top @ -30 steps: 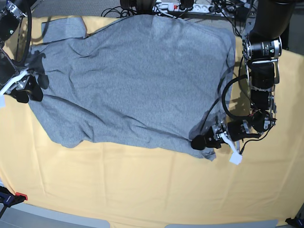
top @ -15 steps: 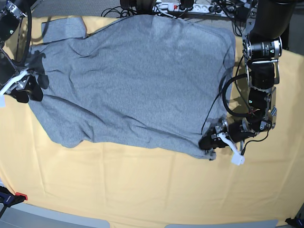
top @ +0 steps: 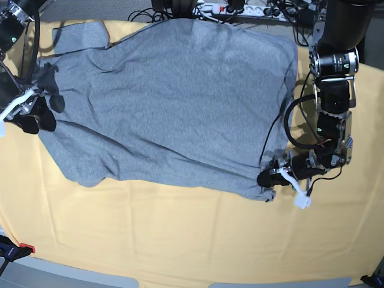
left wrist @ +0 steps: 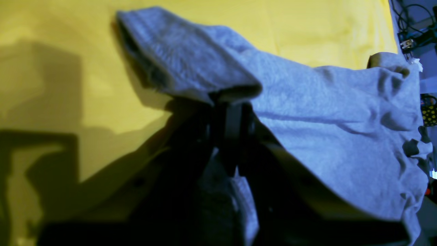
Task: Layout the t-shirt on the table in an organized manner, then fold the t-shirt properly
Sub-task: 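Grasp the hem corner with the left gripper while the right holds its corner, then lift both held corners and pull them apart to stretch the shirt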
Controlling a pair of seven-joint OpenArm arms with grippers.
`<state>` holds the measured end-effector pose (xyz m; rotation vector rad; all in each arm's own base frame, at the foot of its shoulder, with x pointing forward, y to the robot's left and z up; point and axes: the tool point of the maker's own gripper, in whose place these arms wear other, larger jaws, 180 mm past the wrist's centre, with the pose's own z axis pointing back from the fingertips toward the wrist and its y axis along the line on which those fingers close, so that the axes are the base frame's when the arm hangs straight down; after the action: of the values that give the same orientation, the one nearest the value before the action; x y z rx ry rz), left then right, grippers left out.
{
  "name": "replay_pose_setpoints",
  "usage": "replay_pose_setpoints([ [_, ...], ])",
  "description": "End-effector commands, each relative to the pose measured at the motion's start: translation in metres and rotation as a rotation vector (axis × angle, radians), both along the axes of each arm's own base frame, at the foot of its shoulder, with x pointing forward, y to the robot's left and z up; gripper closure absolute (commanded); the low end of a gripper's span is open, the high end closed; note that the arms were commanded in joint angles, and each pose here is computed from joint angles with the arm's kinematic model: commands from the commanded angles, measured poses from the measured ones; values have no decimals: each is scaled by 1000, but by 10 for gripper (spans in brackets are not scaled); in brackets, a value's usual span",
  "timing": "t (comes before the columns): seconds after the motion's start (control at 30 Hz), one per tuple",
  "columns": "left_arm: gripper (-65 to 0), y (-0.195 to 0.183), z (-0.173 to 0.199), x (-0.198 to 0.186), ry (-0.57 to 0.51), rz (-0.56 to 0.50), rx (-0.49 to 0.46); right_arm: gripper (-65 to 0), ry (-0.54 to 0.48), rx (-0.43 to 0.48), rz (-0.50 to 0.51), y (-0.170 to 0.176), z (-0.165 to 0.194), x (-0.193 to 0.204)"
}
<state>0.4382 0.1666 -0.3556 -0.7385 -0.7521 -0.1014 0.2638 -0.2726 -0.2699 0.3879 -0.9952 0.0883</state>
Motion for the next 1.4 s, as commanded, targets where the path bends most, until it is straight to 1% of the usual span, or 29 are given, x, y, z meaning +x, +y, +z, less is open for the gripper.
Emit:
replay_pose_setpoints([
  [0.0,0,13,22,13,-45,10,17,-392,-65,-21,10,-2,19,8],
  [0.1,0,17,18,1,18,-29,17,-392,-78,-47,-5,-6,24,16],
  [0.17,0,12,21,-12,61,-95,-25,-392,-93,-52,-8,-7,29,21],
  [0.27,0,0,38,-34,105,-210,-153,-392,-101,-50,6,-3,31,25],
  [0.3,0,-2,48,-36,91,-223,-207,-392,-96,-49,19,1,29,26],
  [0.33,0,-2,61,-32,56,-212,-267,-392,-86,-52,35,5,26,27],
  [0.37,0,0,69,-30,34,-203,-302,-392,-69,-65,50,10,22,28],
  [0.43,0,5,70,-30,33,-197,-292,-392,-45,-108,63,15,13,33],
  [0.53,0,9,66,-33,58,-184,-291,-392,-33,-197,52,15,3,41],
  [0.63,0,6,59,-37,76,-190,-290,-392,-56,-251,33,13,2,48],
  [0.73,0,2,45,-48,130,-199,-282,-392,-69,-290,10,6,6,53],
  [0.8,0,-2,36,-55,157,-215,-270,-392,-59,-329,-38,-6,9,60],
  [0.87,0,-5,30,-59,176,-226,-263,-392,-68,-323,-83,-11,16,67],
  [0.97,0,-7,28,-65,172,-244,-249,-392,-92,-316,-93,-12,23,73],
  [1.03,0,-6,29,-69,156,-261,-230,-392,-85,-314,-99,-14,20,74],
  [1.13,0,-9,30,-80,132,-298,-196,-392,-63,-278,-112,-18,9,78],
  [1.23,0,-21,37,-96,75,-374,-151,-392,-14,-224,-126,-24,-10,83],
  [1.37,0,-42,49,-119,3,-475,-107,-392,30,-153,-116,-26,-33,92],
])
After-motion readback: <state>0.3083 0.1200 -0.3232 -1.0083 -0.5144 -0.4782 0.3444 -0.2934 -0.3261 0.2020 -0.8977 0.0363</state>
